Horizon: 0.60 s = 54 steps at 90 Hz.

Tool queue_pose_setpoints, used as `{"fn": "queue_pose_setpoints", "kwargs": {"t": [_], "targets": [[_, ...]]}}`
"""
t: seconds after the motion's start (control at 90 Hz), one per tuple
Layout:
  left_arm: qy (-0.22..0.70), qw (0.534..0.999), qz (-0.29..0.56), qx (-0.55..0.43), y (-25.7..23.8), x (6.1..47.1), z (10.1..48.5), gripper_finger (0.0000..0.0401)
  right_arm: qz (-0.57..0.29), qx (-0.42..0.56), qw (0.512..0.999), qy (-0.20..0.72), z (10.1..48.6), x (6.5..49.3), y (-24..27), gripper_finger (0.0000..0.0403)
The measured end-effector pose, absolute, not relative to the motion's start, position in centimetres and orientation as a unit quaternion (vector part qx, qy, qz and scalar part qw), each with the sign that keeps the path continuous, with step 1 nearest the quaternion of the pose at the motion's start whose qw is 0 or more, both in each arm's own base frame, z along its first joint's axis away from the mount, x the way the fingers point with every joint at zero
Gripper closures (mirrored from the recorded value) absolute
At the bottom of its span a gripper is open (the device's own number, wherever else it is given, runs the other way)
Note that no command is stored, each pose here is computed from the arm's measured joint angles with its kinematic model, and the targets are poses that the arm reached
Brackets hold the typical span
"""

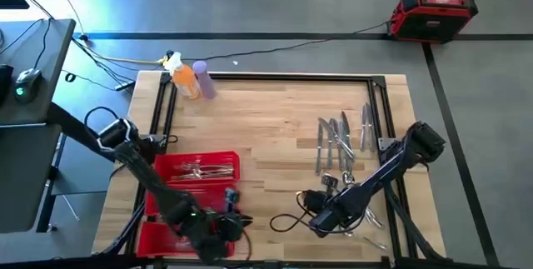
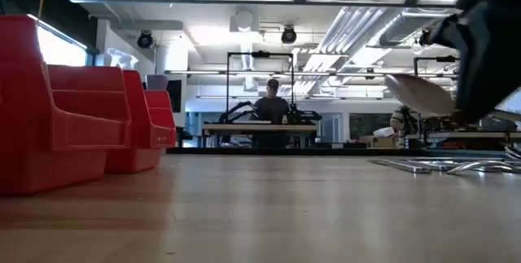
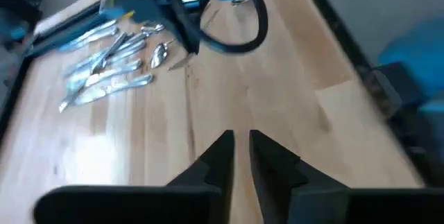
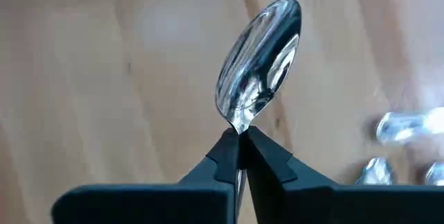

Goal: Sort silverware
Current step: Put the silver spoon in the middle red bin

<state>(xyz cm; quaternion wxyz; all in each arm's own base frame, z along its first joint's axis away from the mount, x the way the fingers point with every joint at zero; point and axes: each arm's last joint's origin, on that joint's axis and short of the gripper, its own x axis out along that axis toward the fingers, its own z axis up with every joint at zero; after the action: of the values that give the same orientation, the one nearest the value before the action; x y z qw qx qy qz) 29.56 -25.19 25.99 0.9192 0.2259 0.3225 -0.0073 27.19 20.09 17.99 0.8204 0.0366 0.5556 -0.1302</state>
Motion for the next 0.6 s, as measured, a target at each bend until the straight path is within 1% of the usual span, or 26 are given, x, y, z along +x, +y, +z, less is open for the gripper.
{"fn": "queue_pose_setpoints", "kwargs": {"t": [0.111,0.233,0.333,0.489,0.6], "targets": [[0.330,0.894,-0.025,0.301,-24.6,31.8,24.0,0.0340,-0.103,0.023,0.845,0.525,18.8,28.0,20.6,0.0403],[0.337,0.865,-0.083,0.362,-23.9,33.6,22.5,0.0307,-0.066,0.015,0.862,0.502,19.5,28.7,21.3,0.0403],[0.332,0.843,-0.117,0.406,-23.7,34.4,21.8,0.0281,-0.052,0.012,0.868,0.494,19.9,28.8,21.7,0.0403],[0.294,0.844,-0.118,0.433,-23.5,35.6,22.0,0.0246,-0.038,0.007,0.873,0.486,20.0,28.9,22.0,0.0403],[0.283,0.847,-0.105,0.438,-22.7,36.3,22.2,0.0232,-0.031,0.004,0.876,0.481,20.1,29.1,22.1,0.0403]]}}
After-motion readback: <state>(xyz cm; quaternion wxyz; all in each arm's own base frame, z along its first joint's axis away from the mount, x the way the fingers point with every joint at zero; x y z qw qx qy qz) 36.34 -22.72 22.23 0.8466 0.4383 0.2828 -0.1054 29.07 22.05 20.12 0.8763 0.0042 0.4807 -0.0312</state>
